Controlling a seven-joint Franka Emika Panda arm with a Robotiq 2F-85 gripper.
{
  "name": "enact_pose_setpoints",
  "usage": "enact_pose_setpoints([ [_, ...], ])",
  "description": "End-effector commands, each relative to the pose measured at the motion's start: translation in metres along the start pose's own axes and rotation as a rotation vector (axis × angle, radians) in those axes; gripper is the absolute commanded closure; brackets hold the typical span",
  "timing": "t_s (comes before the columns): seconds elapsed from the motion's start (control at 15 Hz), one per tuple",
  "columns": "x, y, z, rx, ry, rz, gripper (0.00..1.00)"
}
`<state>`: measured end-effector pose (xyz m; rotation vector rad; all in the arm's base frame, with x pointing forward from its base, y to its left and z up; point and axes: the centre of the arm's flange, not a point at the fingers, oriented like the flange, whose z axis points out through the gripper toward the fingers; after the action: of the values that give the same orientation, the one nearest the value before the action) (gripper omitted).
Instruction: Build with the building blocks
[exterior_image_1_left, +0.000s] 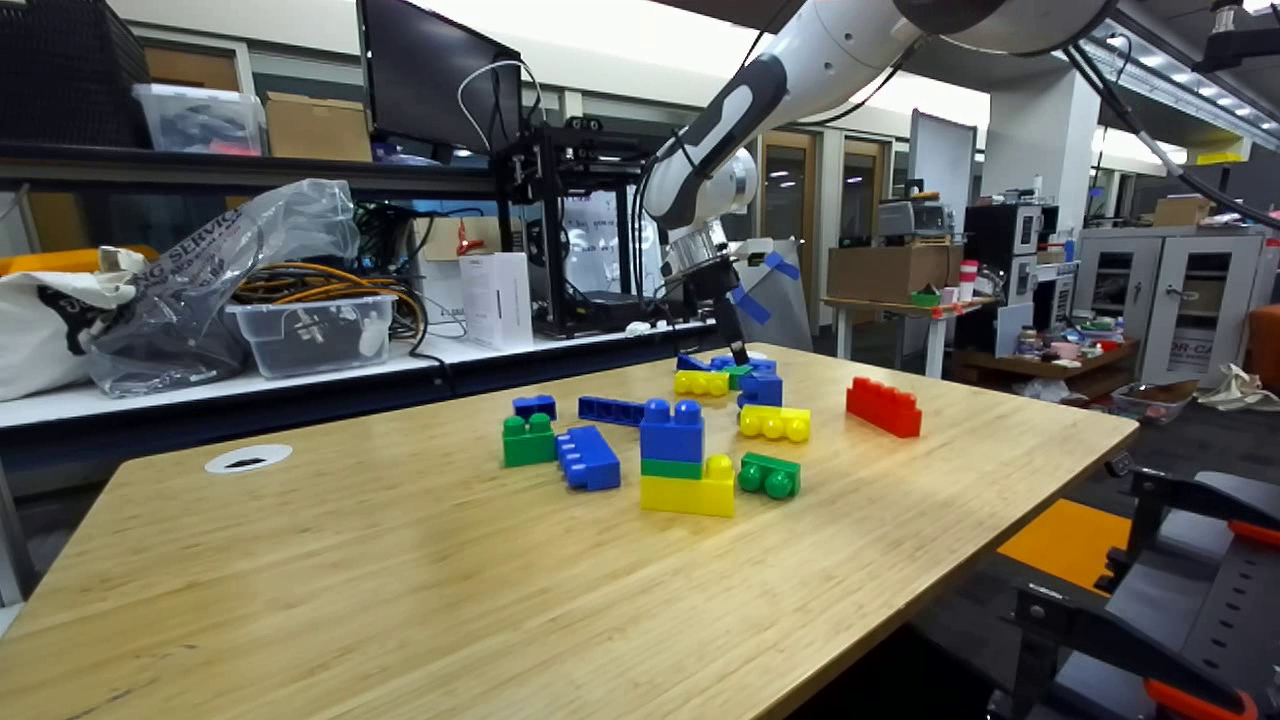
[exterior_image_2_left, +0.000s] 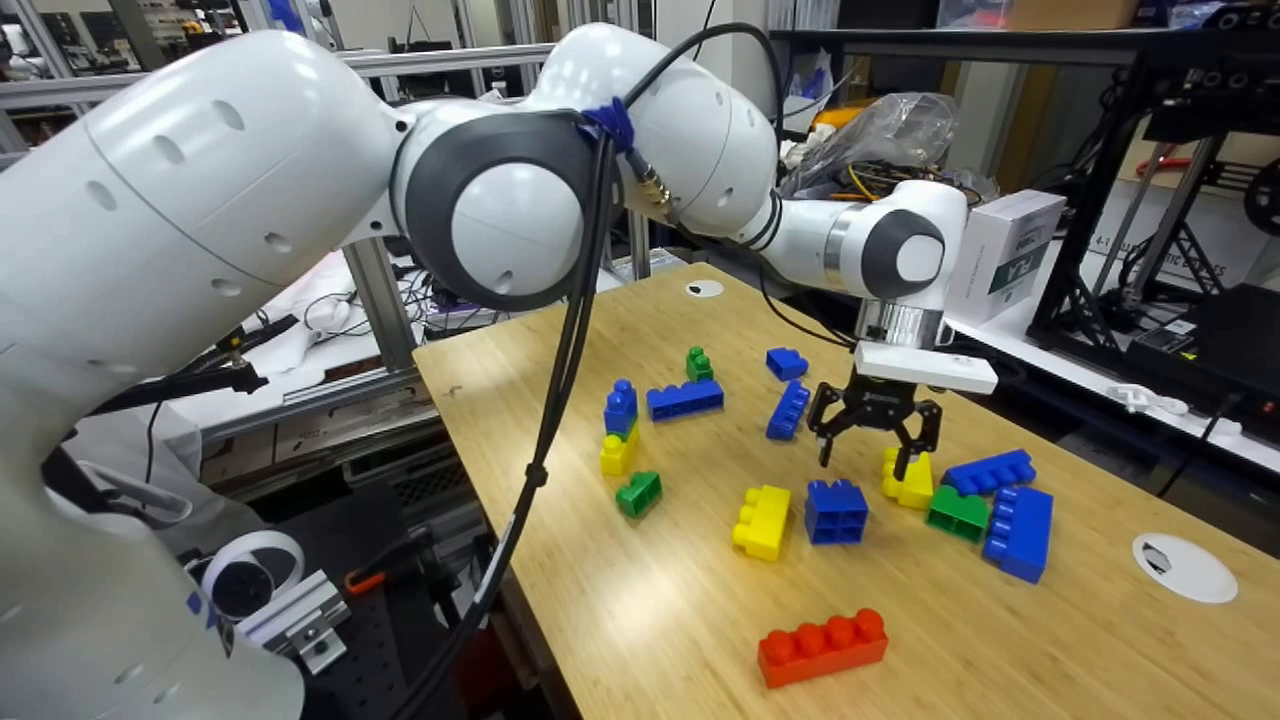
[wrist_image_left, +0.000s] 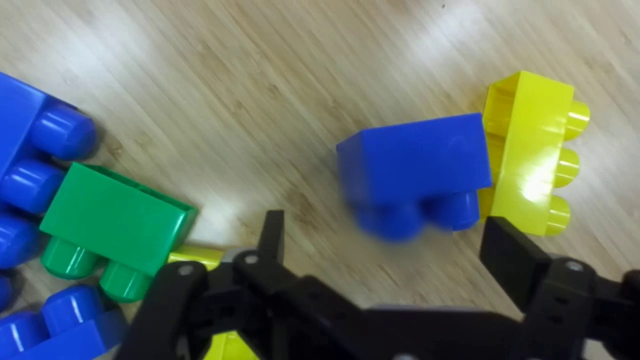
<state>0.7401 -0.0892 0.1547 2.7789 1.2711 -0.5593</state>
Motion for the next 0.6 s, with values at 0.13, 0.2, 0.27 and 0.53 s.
enact_pose_setpoints([
  [0.13, 0.003, 0.002, -0.002, 0.099, -0.056, -0.083, 0.0],
  [0.2, 0.002, -0.001, -0.004, 0.115, -0.064, -0.093, 0.0],
  [0.27, 0.0, -0.007, -0.006, 0.126, -0.07, -0.099, 0.0],
  [0.53, -0.002, -0.017, -0.013, 0.146, -0.052, -0.123, 0.0],
])
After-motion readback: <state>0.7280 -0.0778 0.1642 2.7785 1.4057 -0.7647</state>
